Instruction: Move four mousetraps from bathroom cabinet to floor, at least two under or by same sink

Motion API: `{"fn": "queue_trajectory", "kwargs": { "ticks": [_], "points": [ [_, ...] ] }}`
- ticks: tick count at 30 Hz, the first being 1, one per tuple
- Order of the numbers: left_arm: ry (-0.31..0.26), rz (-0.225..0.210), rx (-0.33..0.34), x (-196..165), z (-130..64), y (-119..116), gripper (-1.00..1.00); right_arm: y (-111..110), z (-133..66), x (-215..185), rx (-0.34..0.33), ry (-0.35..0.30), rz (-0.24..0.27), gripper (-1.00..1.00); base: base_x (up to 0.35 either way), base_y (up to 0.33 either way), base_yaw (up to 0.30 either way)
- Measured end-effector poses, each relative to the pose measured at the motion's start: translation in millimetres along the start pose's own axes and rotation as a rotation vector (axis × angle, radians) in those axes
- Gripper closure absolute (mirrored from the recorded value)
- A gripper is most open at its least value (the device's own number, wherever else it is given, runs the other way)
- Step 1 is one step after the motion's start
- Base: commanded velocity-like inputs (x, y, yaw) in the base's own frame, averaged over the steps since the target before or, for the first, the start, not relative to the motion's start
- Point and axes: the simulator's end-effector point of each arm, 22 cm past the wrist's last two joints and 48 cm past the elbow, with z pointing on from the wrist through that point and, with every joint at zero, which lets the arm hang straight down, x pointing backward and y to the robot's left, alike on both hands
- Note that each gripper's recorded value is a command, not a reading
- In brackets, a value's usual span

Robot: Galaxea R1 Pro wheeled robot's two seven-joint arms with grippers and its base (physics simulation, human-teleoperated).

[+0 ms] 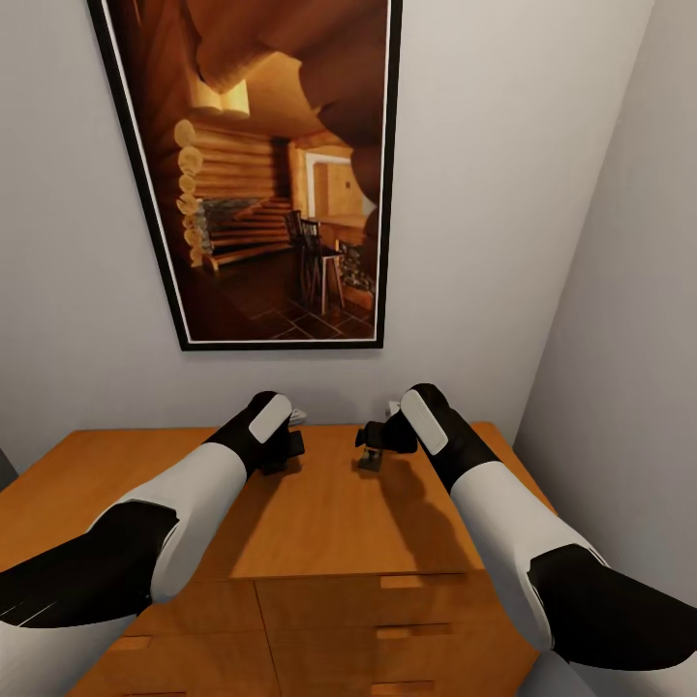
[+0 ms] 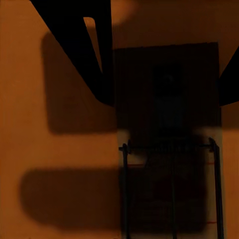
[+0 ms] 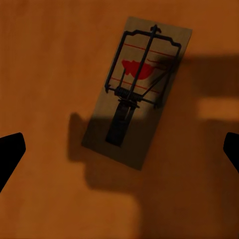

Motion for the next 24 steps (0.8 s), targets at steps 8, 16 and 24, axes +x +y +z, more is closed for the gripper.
{"fn": "queue_trajectory", "kwargs": {
  "ticks": [8,16,24],
  "points": [
    [0.0,0.002,0.0,0.1,0.0,0.0,1.0,0.0,0.0,0.0,0.0,0.0,0.0,-1.0,0.0,0.0,0.0],
    [0.0,0.001,0.0,0.0,0.0,0.0,1.0,0.0,0.0,0.0,0.0,0.0,0.0,-1.0,0.0,0.0,0.0],
    [0.0,0.001,0.0,0.0,0.0,0.0,1.0,0.1,-0.2,-0.4,0.0,-0.001,0.0,-1.0,0.0,0.0,0.0]
  ]
}}
